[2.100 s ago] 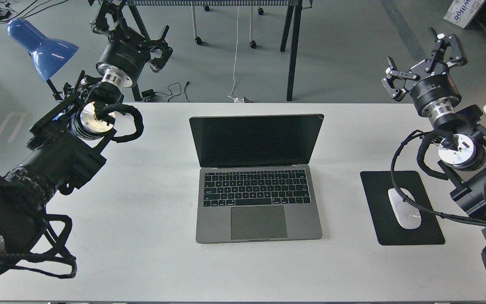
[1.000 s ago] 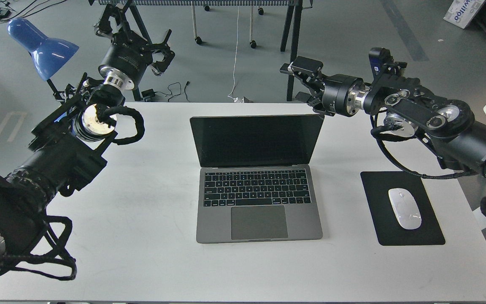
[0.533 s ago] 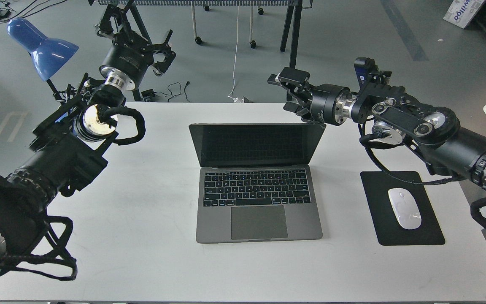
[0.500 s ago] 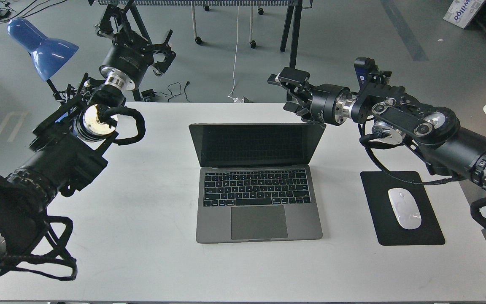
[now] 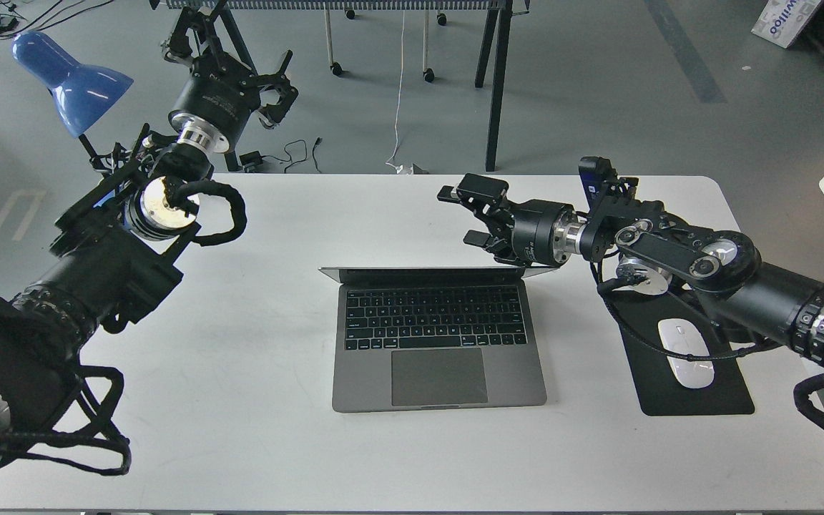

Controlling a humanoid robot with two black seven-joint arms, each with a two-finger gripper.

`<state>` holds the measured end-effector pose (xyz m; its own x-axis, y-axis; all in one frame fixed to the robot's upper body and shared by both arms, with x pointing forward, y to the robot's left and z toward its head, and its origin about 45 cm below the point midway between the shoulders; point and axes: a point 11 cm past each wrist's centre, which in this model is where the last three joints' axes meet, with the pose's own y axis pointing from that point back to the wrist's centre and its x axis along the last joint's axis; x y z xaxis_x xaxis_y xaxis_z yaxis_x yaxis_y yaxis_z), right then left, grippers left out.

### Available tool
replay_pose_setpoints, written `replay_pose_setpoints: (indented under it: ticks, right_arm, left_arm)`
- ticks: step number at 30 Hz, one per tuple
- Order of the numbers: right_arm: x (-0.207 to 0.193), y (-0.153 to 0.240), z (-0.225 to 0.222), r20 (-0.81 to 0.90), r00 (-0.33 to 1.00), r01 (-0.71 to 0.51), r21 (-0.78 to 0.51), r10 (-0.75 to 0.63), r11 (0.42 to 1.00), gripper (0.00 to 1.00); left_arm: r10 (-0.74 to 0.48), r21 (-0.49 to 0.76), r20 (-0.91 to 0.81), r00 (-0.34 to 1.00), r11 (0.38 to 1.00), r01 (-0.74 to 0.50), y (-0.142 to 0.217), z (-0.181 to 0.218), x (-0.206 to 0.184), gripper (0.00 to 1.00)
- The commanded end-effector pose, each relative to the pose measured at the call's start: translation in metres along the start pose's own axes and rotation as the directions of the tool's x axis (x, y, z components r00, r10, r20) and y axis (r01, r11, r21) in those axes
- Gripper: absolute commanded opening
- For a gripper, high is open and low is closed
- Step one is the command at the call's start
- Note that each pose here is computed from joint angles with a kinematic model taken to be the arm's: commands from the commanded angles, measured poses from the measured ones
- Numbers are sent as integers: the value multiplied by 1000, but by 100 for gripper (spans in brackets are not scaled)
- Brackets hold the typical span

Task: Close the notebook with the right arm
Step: 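Push the laptop screen down toward the keyboard with the right gripper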

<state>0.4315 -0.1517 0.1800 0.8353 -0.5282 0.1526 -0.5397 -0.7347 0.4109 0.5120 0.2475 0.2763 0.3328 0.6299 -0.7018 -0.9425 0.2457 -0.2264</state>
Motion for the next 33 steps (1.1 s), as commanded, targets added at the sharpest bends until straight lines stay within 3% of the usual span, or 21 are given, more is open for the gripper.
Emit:
replay_pose_setpoints:
  ticks: [1,21,33]
  right_arm:
    - [-13,-2,7,23,999,26,3,-26,1000,100]
    - [-74,5,75,75,989,134,-86,-128,987,100]
    - [-81,11,92,94,988,130,-110,-120,985,100]
  left_arm:
    - [0,-1,1,1000,1000,0,0,0,0,100]
    - [1,3,3,1000,1000,-1,0,-1,1,100]
    - [-2,3,2,1000,1000,2,0,0,-1,100]
